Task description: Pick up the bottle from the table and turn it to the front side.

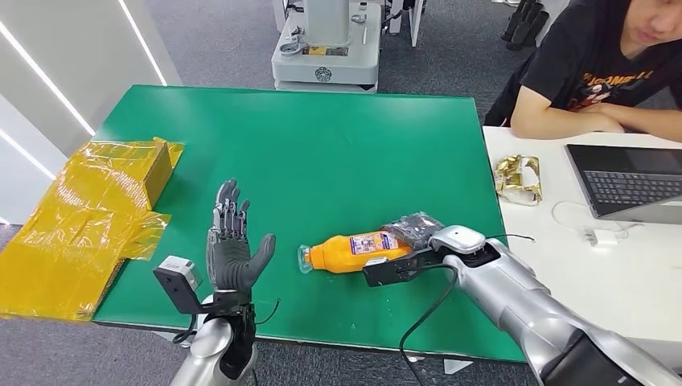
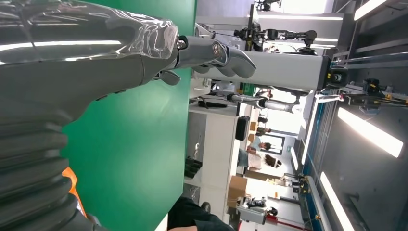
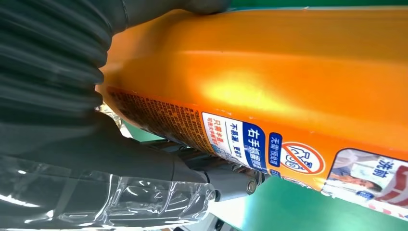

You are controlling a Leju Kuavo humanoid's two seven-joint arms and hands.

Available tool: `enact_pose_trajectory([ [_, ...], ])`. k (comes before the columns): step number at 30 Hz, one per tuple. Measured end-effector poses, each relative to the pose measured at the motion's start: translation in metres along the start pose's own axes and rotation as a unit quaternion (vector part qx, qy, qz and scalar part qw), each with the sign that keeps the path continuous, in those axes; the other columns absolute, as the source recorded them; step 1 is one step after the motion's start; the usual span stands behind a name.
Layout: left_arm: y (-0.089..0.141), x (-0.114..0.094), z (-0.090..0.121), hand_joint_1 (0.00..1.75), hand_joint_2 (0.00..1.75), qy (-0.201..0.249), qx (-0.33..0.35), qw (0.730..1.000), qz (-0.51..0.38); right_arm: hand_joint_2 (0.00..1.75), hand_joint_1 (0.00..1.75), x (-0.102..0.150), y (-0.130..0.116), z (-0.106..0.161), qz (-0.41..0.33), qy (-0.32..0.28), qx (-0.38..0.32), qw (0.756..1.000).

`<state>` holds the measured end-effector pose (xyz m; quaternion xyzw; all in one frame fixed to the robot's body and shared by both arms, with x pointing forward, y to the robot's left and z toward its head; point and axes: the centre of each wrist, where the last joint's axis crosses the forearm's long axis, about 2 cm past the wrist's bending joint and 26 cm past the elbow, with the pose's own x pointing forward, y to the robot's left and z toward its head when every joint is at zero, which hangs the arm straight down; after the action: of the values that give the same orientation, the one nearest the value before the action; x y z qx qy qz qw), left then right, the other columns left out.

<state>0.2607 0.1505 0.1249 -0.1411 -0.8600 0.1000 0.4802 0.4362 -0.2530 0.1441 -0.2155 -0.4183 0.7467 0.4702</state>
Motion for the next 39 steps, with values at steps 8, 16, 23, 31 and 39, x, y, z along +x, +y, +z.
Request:
enact_pose_trajectory([
  [8,0.001,0.002,0.003,0.00,1.75,-0.001,0.002,1.000,-0.001,1.75,1.75,0.001,0.001,0.000,-0.008,-0.017,-0.018,1.000],
  [16,0.001,0.003,0.010,0.00,1.75,0.001,0.005,1.000,-0.009,1.75,1.75,0.011,0.019,-0.002,-0.097,-0.054,-0.143,0.983],
  [23,0.001,0.003,0.012,0.00,1.75,0.003,0.010,1.000,-0.017,1.75,1.75,0.021,0.048,0.001,-0.243,-0.036,-0.287,0.926],
  [31,0.002,0.003,0.012,0.00,1.75,0.008,0.015,1.000,-0.022,1.75,1.75,0.029,0.081,0.012,-0.333,-0.004,-0.370,0.867],
  [39,0.001,0.003,0.012,0.00,1.75,0.014,0.013,1.000,-0.021,1.75,1.75,0.034,0.090,0.015,-0.343,-0.006,-0.380,0.859],
])
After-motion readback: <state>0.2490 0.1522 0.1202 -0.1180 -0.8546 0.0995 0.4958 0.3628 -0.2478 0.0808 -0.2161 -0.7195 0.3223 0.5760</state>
